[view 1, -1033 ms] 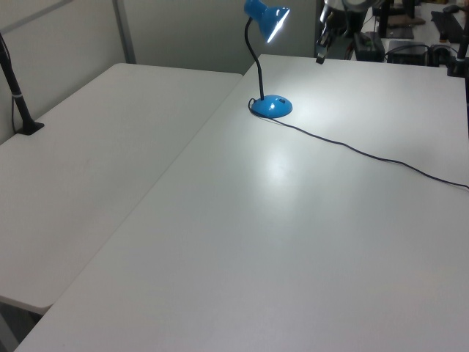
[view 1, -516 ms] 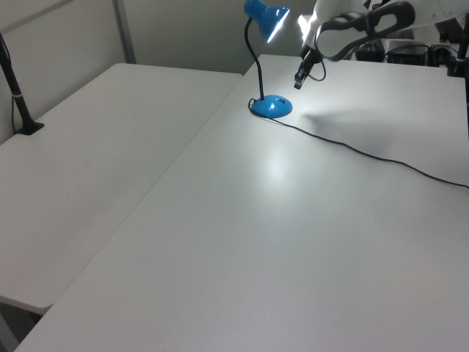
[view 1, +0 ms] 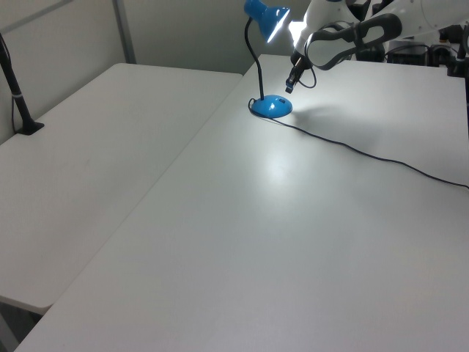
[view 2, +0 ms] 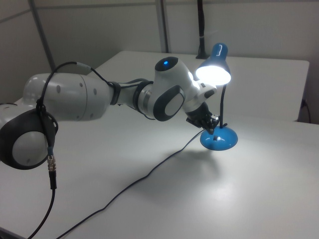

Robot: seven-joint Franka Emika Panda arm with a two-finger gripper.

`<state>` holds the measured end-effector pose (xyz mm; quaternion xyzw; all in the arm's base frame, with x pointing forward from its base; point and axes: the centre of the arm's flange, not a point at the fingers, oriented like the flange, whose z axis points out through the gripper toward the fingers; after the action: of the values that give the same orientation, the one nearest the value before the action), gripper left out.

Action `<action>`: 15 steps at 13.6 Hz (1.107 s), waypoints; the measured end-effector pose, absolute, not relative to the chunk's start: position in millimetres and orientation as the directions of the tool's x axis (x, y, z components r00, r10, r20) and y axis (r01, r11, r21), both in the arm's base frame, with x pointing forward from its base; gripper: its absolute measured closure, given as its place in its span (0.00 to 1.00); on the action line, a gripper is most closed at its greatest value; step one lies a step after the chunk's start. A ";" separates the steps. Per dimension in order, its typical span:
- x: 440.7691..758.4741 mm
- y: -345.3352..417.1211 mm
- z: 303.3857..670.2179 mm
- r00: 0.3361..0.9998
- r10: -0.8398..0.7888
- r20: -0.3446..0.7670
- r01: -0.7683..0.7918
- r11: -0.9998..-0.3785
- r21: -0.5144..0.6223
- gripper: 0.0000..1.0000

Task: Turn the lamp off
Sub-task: 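Lower the gripper fingertips onto the switch on the lamp base, then press down on the lamp base switch with the gripper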

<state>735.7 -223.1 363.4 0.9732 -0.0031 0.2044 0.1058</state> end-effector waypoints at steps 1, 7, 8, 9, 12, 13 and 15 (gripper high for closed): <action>737.2 -224.2 359.3 0.915 0.039 0.402 -0.050 -0.977 0.208 0.99; 742.9 -223.1 336.2 0.907 0.051 0.419 -0.046 -0.975 0.219 0.99; 743.2 -223.0 332.0 0.908 0.051 0.415 -0.045 -0.975 0.219 0.99; 743.6 -222.7 328.5 0.908 0.052 0.415 -0.044 -0.975 0.220 0.99; 744.5 -221.7 322.8 0.909 0.054 0.413 -0.041 -0.975 0.219 0.99; 744.6 -221.7 323.0 0.909 0.055 0.413 -0.041 -0.975 0.220 0.99; 744.6 -221.8 322.9 0.909 0.055 0.413 -0.041 -0.975 0.220 0.99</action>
<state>744.6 -221.8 322.9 0.9705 0.0038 0.2132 0.1125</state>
